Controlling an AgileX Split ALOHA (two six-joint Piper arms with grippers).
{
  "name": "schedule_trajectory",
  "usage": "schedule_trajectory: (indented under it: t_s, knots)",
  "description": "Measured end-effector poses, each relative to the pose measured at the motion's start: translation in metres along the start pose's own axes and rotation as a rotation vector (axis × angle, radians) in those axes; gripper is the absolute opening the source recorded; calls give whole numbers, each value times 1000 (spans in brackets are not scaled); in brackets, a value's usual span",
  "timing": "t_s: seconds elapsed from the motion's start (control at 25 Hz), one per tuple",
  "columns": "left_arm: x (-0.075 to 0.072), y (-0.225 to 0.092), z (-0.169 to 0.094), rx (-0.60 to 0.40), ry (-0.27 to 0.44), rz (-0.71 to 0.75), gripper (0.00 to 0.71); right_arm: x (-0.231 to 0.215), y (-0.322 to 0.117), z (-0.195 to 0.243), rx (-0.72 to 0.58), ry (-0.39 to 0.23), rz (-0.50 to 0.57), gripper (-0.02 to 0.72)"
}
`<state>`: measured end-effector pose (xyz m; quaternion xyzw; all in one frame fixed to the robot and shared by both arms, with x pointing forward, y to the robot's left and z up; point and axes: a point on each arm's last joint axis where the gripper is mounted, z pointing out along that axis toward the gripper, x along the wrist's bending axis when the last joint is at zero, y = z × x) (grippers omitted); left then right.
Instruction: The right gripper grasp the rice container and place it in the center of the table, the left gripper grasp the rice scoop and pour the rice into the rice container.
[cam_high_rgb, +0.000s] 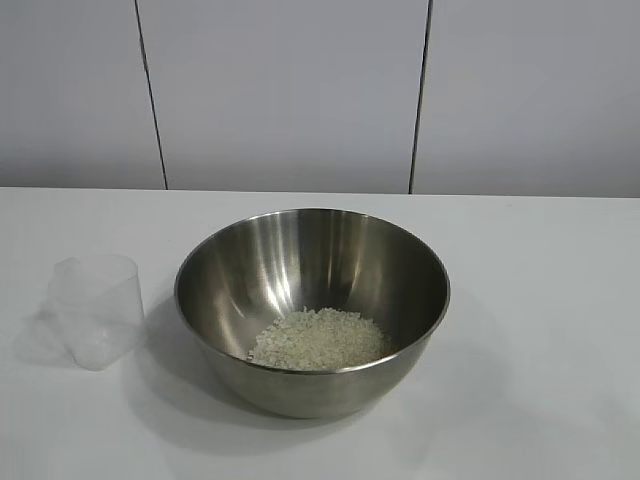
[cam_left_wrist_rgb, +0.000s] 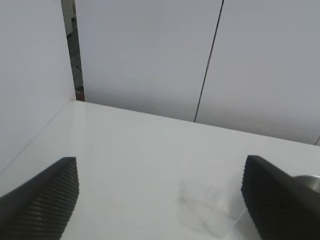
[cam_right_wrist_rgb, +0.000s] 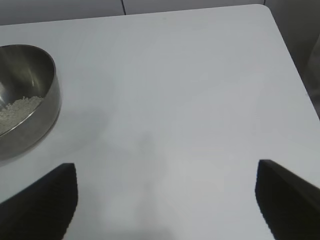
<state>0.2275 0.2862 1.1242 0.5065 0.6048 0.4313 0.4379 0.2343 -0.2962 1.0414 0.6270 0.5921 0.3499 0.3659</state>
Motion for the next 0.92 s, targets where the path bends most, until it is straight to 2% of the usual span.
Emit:
schedule_trajectory:
  t_s: [0.12,0.24,0.32,0.68,0.92]
  knots:
    - [1,-29,-4,16,-1,-12,636,0,0,0,0,0,0,661]
    - [4,-48,2,145,14,-24,636,0,0,0,0,0,0,661]
    - [4,-54,4,197,17,-25,636,0,0,0,0,0,0,661]
    - [13,-78,24,299,63,-8,636,0,0,0,0,0,0,661]
    - [13,-79,25,295,65,-7,636,0,0,0,0,0,0,661]
